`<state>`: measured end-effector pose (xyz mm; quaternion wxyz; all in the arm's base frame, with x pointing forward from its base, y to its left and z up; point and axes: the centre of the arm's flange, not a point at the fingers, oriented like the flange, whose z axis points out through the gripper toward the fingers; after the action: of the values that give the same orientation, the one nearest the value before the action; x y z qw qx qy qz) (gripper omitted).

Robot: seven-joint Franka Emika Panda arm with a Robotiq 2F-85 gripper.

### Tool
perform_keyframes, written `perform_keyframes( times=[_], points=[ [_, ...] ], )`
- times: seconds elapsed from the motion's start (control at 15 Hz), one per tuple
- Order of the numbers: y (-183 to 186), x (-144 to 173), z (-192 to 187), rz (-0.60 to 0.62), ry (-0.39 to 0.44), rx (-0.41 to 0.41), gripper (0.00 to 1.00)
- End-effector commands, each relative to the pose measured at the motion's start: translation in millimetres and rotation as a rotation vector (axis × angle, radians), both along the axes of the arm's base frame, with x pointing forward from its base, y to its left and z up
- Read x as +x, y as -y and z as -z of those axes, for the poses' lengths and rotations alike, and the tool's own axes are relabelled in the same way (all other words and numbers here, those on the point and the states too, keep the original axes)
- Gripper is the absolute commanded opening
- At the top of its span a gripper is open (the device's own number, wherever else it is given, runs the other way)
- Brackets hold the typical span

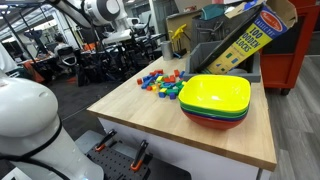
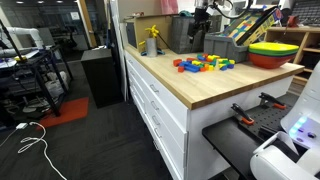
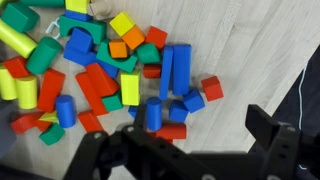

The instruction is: Move the red block next to the grey tub

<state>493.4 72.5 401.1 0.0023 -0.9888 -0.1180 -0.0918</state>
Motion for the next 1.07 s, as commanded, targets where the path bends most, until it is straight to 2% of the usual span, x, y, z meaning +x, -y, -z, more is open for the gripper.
perform_keyframes(
  times=[0.0,0.53,1.0],
  points=[
    [-1.8,21.3,17.5,-0.005,-0.005,0.033,1.00],
    [-47.2,41.4,50.4,-0.110,-0.024,0.090,1.00],
    [-65.7,48.8,96.1,-0.172,-0.061,0.086,1.00]
  ],
)
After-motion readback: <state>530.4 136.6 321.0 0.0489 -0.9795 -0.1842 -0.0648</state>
